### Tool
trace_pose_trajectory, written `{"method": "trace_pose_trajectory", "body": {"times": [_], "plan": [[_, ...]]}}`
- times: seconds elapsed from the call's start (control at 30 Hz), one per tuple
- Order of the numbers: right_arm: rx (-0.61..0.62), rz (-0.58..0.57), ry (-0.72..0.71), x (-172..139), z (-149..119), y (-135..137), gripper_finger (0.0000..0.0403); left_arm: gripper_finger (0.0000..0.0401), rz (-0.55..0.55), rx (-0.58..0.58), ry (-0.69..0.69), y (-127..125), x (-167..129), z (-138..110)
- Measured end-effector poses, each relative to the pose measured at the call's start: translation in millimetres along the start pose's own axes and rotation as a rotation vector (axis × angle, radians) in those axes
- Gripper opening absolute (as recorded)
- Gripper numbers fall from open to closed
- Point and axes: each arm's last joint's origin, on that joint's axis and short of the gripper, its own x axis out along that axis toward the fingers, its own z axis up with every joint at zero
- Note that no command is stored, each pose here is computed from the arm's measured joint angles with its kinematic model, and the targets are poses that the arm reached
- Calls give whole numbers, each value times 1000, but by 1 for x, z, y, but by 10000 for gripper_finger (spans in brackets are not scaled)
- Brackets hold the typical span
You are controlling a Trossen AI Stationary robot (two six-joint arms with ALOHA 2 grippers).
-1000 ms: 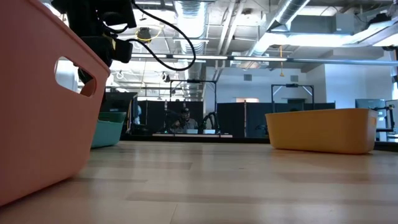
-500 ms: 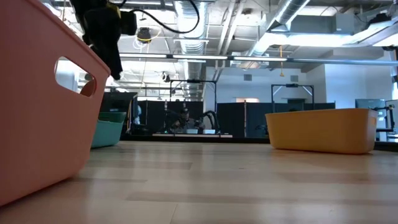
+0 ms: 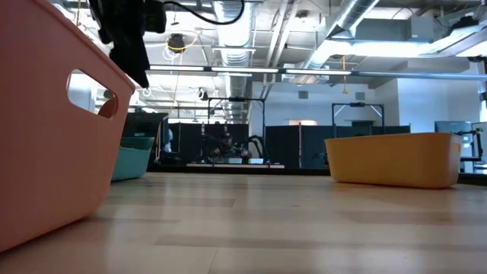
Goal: Sort blocks by size
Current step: Put the thin light green rectangular block into the green bin
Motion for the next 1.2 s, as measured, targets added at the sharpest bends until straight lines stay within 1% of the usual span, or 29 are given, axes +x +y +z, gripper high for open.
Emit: {"method": "trace_pose_trajectory", "body": {"times": [0.07, 0.2, 0.3, 0.47, 0.57, 0.67, 0.77, 0.97, 1.03, 1.1, 1.2], "plan": [[-18, 2, 9, 8, -2, 2, 256, 271, -16, 15, -5, -4, -2, -1], [-8, -36, 69, 22, -4, 2, 256, 271, -43, 40, -11, -11, -4, -4], [-14, -37, 74, 27, -3, 4, 256, 271, -57, 59, -7, -16, -5, -6], [-16, -97, 86, 29, 1, 6, 250, 271, -66, 63, -5, -20, -5, -7], [-22, -114, 89, 29, 3, 5, 227, 271, -69, 62, -9, -21, -5, -7], [-18, -118, 90, 29, 5, 4, 185, 271, -91, 70, -31, -25, -5, -6], [-12, -119, 90, 30, 7, 4, 149, 271, -148, 99, -88, -33, -7, -2], [21, -98, 98, 30, 16, 7, 149, 271, -294, 212, -257, -56, -13, 7], [27, -86, 98, 30, 23, 10, 159, 271, -325, 253, -303, -63, -16, 9], [19, -50, 65, 28, 33, 15, 168, 271, -347, 292, -342, -68, -18, 10], [-4, 23, 12, 17, 53, 21, 167, 271, -357, 347, -385, -72, -20, 11]]}}
